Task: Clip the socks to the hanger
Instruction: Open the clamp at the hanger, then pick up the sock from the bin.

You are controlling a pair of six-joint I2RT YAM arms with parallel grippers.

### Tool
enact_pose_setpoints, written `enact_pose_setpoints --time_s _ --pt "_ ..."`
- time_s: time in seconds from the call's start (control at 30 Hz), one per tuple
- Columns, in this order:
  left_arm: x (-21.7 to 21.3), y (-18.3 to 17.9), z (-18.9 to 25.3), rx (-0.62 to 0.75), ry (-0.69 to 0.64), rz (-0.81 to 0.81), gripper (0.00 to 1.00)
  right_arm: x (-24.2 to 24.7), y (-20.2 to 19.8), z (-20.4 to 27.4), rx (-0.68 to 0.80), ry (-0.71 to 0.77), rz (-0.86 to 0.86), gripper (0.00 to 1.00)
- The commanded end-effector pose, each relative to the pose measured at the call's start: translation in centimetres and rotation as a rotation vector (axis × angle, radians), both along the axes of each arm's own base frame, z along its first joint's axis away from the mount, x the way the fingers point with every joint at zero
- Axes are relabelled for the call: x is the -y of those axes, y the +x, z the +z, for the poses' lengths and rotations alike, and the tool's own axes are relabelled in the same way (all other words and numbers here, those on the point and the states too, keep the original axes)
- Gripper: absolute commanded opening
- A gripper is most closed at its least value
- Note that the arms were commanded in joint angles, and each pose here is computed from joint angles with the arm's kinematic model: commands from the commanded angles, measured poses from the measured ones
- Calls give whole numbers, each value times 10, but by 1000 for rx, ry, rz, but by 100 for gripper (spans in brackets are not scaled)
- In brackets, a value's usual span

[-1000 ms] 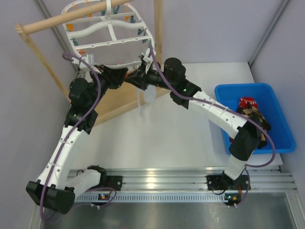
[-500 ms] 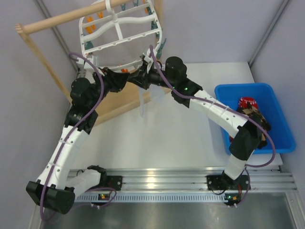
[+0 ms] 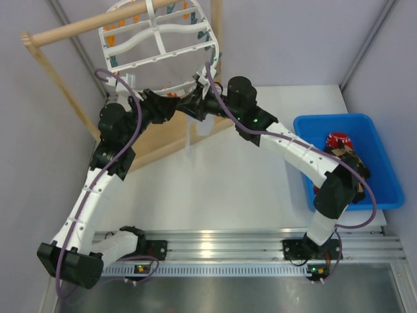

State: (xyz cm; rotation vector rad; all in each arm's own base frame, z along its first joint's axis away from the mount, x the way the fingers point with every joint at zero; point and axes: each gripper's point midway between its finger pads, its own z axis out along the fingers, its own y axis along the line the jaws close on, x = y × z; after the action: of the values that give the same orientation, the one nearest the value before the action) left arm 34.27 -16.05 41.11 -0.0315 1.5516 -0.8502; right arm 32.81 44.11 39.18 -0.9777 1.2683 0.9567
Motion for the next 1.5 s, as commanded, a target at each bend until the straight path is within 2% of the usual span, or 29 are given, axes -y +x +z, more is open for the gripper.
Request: enact_pose_setpoints --time_s 0.0,0.17,0.3,0.33,0.37,0.43,0.47,0.53,0.57,0.6,0.67,0.7,0.77,0.8,0.93,1.03,1.07,1.1,1.17,1.27,1.33,1.37,1.43,1.47 --pt "-12 5 38 95 -65 69 49 5 -20 27 49 37 62 0" --pt "-12 6 42 110 -76 70 50 5 -21 24 42 32 64 0" --pt "-12 8 40 105 -72 73 45 5 -21 24 39 33 66 0" --pt "-12 9 39 104 -68 74 42 5 -22 24 39 32 67 0" --pt "-12 9 39 105 -67 76 33 6 -22 25 40 32 65 0" --pt "-12 9 38 99 -68 77 24 6 -22 24 43 29 68 0" --pt "-12 9 38 99 -68 74 12 6 -22 23 41 25 68 0" --pt "-11 9 36 87 -71 72 1 7 -21 21 41 20 63 1" --pt "-11 10 33 76 -72 74 0 8 -22 20 36 13 65 7" --pt "-11 10 32 70 -75 74 0 9 -22 18 34 8 62 22" --pt "-10 10 29 56 -86 66 0 14 -22 14 25 -2 56 38" --pt "-9 10 27 51 -88 62 0 21 -21 19 28 4 43 50" --pt "-7 9 25 43 -92 54 0 34 -24 21 7 3 41 62" --pt "-8 10 24 43 -92 57 0 45 -18 21 -4 3 22 77" --pt "-7 10 19 35 -91 51 0 85 -13 22 -25 -8 -6 92" --pt "-6 11 15 31 -85 46 0 125 -6 9 -92 -38 -62 94" --pt "-5 11 15 33 -84 44 0 139 -6 8 -74 -60 -81 94" --pt "-5 12 13 32 -75 42 0 160 6 1 -57 -102 -127 94" --pt "-4 12 12 34 -66 37 0 188 8 -27 -131 -181 -156 92" --pt "-3 13 10 33 -54 34 0 272 28 -50 -184 -217 -316 84" --pt "-3 13 9 31 -54 29 0 309 33 -61 -182 -252 -386 75" --pt "-2 13 6 25 -53 28 0 349 39 -72 -231 -267 -481 72" --pt "-2 12 6 25 -52 27 0 383 40 -83 -238 -313 -535 70" --pt "-2 13 5 22 -52 28 0 415 37 -96 -311 -329 -602 69"
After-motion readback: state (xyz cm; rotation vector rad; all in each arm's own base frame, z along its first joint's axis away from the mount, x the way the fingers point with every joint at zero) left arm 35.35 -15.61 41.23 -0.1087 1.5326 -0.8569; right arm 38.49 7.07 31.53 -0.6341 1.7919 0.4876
